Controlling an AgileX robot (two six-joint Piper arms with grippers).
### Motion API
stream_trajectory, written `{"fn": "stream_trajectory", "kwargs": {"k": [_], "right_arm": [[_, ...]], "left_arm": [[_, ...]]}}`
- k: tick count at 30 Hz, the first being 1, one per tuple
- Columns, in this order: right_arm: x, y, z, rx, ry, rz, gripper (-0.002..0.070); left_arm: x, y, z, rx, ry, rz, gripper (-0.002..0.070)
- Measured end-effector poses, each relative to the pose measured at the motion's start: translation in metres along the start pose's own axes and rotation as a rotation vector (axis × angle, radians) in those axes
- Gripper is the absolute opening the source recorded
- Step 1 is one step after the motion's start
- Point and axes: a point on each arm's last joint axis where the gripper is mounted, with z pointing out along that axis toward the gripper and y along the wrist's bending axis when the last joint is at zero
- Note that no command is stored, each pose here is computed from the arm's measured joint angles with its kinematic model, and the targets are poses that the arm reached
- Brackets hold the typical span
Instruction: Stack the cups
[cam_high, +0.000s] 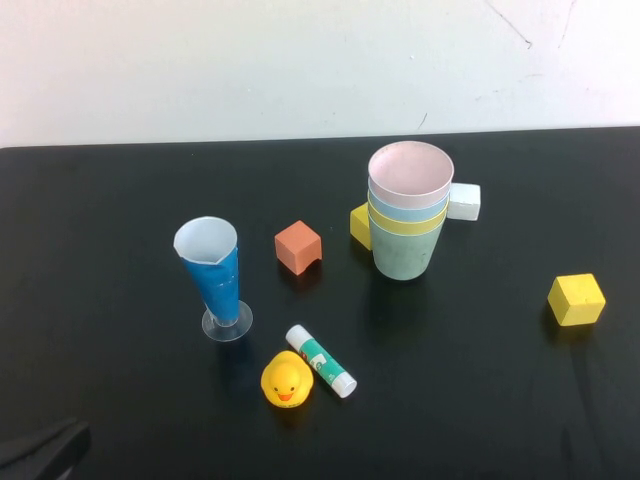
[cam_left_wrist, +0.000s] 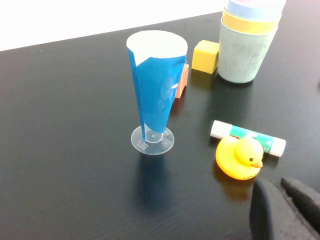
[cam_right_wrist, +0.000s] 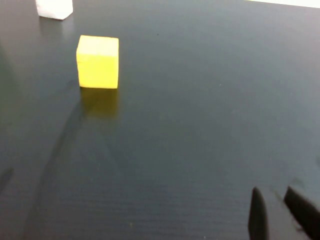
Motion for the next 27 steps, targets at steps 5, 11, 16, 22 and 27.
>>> {"fn": "stream_trajectory", "kwargs": {"k": [5, 11, 16, 22, 27], "right_arm": [[0.0, 0.0, 0.0, 0.0, 0.0, 0.0, 0.0064], [0.0, 0.0, 0.0, 0.0, 0.0, 0.0, 0.0064], [0.0, 0.0, 0.0, 0.001, 0.0, -0.001, 0.0064], [0.0, 0.0, 0.0, 0.001, 0.0, -0.001, 0.0064], [0.0, 0.0, 0.0, 0.001, 0.0, -0.001, 0.0064]], "left_arm": [[0.0, 0.0, 0.0, 0.0, 0.0, 0.0, -0.0001], [0.0, 0.0, 0.0, 0.0, 0.0, 0.0, -0.0001], [0.007, 0.001, 0.002, 0.004, -0.015, 0.007, -0.0001], [0.047, 0.009, 0.015, -0.043, 0.011, 0.004, -0.0001], [0.083, 0.023, 0.019, -0.185, 0.066, -0.045, -0.0001]]}}
